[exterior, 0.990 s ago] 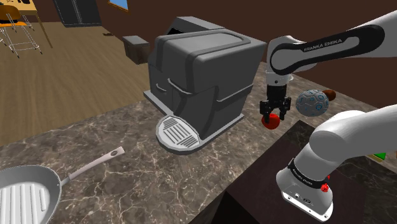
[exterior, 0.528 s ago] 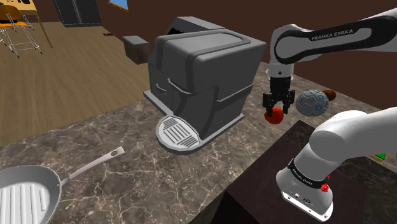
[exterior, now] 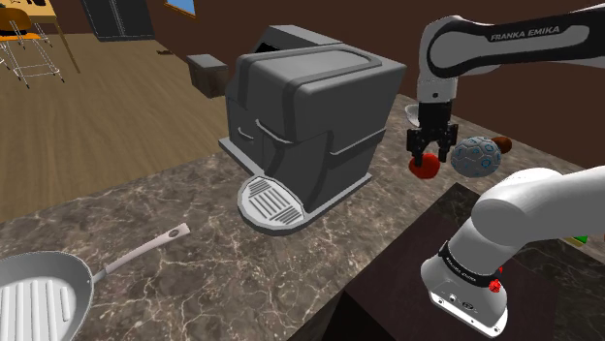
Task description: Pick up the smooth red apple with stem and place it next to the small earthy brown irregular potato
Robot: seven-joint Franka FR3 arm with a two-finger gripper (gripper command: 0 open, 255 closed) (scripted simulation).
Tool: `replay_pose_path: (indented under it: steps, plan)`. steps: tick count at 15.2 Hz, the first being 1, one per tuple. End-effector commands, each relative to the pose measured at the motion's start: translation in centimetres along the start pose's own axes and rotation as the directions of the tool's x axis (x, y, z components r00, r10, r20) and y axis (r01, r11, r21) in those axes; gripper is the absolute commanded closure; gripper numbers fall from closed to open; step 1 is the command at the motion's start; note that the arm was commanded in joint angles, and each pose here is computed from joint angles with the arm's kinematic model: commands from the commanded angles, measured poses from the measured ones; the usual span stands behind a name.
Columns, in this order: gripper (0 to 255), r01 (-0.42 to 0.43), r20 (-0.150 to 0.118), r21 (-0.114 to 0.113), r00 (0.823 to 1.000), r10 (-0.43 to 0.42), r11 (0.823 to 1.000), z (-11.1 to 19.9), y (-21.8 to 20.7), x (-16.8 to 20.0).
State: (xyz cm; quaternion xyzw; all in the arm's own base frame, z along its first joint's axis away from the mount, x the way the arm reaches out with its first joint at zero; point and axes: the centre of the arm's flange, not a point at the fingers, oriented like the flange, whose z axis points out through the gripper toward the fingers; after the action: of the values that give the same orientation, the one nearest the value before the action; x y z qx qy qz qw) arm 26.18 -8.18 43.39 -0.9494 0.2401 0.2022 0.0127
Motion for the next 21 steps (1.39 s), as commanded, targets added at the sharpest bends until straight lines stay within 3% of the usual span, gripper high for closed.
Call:
replay_pose_path:
  steps: [1, 8, 21]
  plan:
    - [255, 0.0, 0.0, 0.0, 1.0, 0.0, 1.0, -1.1, 0.1, -0.3]
    - [255, 0.0, 0.0, 0.0, 1.0, 0.0, 1.0, -4.1, 0.3, -1.6]
    - [255, 0.0, 0.0, 0.0, 1.0, 0.0, 1.0, -4.2, 17.2, 1.7]
